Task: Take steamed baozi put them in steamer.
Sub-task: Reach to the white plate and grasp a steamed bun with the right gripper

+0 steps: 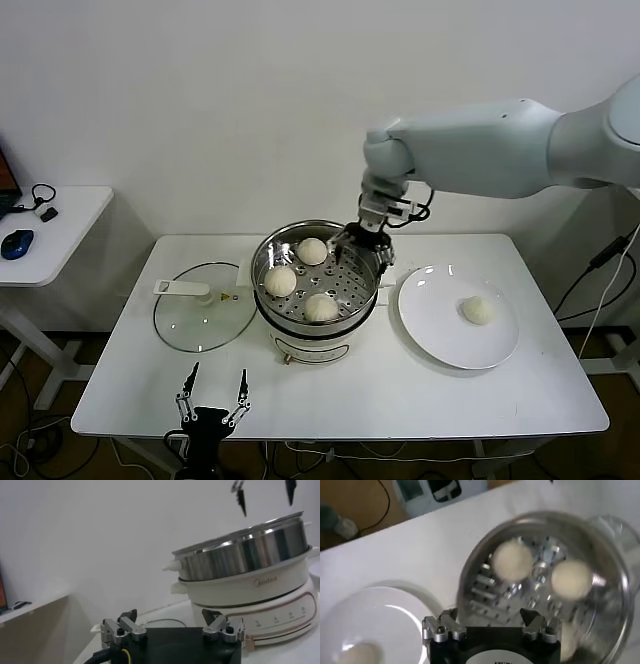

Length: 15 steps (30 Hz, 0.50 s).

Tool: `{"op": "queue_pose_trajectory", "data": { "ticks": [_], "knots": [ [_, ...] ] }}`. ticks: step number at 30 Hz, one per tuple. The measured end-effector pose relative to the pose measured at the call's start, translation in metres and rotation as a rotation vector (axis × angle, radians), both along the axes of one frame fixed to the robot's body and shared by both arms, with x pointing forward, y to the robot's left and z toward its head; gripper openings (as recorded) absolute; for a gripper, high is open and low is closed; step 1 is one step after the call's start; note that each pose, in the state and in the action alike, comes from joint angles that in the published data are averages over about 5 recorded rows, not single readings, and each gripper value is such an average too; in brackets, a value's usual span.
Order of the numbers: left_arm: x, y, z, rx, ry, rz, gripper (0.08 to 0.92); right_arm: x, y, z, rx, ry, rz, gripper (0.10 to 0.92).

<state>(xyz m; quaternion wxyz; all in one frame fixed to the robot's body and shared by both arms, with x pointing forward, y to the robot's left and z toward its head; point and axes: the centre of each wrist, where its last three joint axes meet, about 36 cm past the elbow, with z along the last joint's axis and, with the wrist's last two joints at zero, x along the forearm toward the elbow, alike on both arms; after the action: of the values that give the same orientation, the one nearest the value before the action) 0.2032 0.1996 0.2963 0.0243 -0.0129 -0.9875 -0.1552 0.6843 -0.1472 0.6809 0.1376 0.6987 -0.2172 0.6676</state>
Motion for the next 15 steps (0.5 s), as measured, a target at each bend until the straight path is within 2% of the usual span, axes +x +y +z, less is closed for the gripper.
{"op": "queue_pose_trajectory", "data": {
  "ticks": [6,15],
  "knots": [
    [-0.002,-0.002,-0.001,-0.001,0.003,-0.005,0.823,0.0,-0.057,0.01,-0.048,0.002,-0.244,0.823],
    [-0.004,-0.003,-0.002,-0.001,0.004,-0.004,0.823,-0.007,-0.147,-0.01,-0.101,0.029,-0.557,0.823]
  ]
}}
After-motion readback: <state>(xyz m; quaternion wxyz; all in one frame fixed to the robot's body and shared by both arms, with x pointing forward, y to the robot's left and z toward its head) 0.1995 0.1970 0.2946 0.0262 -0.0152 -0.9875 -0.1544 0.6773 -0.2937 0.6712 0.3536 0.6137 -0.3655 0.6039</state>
